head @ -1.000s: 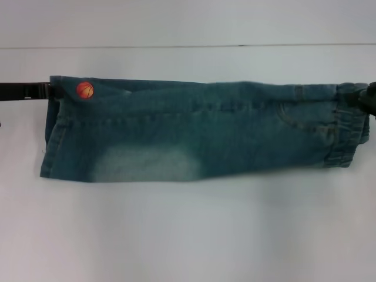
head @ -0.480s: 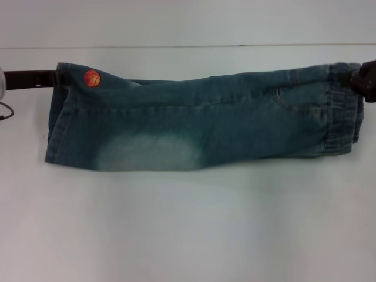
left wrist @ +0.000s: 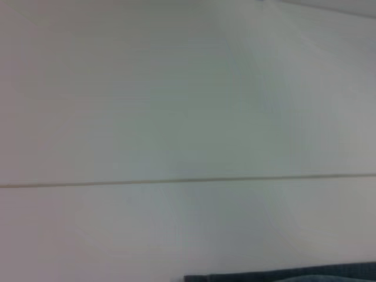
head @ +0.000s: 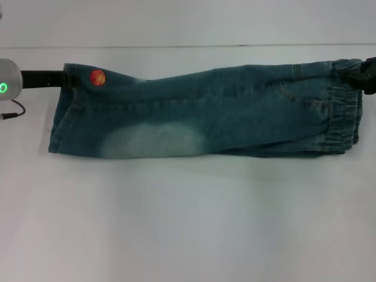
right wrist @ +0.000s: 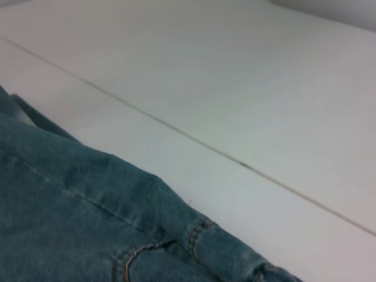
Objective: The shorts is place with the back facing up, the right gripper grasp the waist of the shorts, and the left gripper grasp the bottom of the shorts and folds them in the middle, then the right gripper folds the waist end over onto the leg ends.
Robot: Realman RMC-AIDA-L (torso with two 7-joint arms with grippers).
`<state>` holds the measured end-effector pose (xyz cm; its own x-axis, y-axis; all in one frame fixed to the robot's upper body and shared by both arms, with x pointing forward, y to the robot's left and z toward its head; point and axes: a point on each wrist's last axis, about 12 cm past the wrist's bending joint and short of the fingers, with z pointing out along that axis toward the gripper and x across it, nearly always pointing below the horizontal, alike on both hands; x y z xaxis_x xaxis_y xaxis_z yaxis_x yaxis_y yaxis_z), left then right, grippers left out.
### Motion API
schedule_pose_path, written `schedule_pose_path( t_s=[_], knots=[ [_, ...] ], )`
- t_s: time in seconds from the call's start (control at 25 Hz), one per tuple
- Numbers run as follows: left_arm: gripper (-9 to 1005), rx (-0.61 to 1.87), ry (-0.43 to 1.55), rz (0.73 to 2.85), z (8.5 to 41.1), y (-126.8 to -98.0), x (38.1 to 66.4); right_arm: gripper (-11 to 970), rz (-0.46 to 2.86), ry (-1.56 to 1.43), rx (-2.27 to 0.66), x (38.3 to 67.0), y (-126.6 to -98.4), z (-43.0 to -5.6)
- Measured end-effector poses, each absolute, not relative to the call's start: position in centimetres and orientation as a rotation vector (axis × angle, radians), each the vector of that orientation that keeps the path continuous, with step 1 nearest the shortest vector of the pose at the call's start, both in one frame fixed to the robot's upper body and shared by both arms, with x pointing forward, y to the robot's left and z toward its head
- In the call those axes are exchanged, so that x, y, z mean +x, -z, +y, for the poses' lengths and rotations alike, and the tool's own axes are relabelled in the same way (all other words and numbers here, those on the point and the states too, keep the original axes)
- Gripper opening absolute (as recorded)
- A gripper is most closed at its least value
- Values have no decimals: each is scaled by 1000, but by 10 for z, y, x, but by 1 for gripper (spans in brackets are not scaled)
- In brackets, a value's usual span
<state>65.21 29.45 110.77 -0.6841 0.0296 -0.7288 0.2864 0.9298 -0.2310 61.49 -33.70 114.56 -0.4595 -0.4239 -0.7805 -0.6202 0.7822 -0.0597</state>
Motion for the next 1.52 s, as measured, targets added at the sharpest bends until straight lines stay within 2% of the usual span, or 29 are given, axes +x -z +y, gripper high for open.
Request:
schedule_pose_path(
  t_s=[0.08,0.2,0.52,0.84,0.96,1.16,1.52],
  knots=[
    [66,256,416,2305,292,-1108,652,97,2133,-284,-782,615,-1146,-337],
    [83,302,423,2322,288,-1108,652,240,2139,-273,-786,616,-1149,-336],
    [385,345,413,2322,278,-1107,652,549,2134,-234,-788,616,-1153,-338],
    [716,407,426,2321,266,-1110,654,730,2138,-241,-787,614,-1151,-338],
    [923,453,445,2334,261,-1111,653,798,2141,-248,-789,613,-1149,-336],
    [923,505,474,2353,256,-1111,651,917,2150,-250,-806,613,-1148,-333],
    [922,506,440,2367,258,-1107,650,917,2182,-221,-810,613,-1144,-332]
  ],
)
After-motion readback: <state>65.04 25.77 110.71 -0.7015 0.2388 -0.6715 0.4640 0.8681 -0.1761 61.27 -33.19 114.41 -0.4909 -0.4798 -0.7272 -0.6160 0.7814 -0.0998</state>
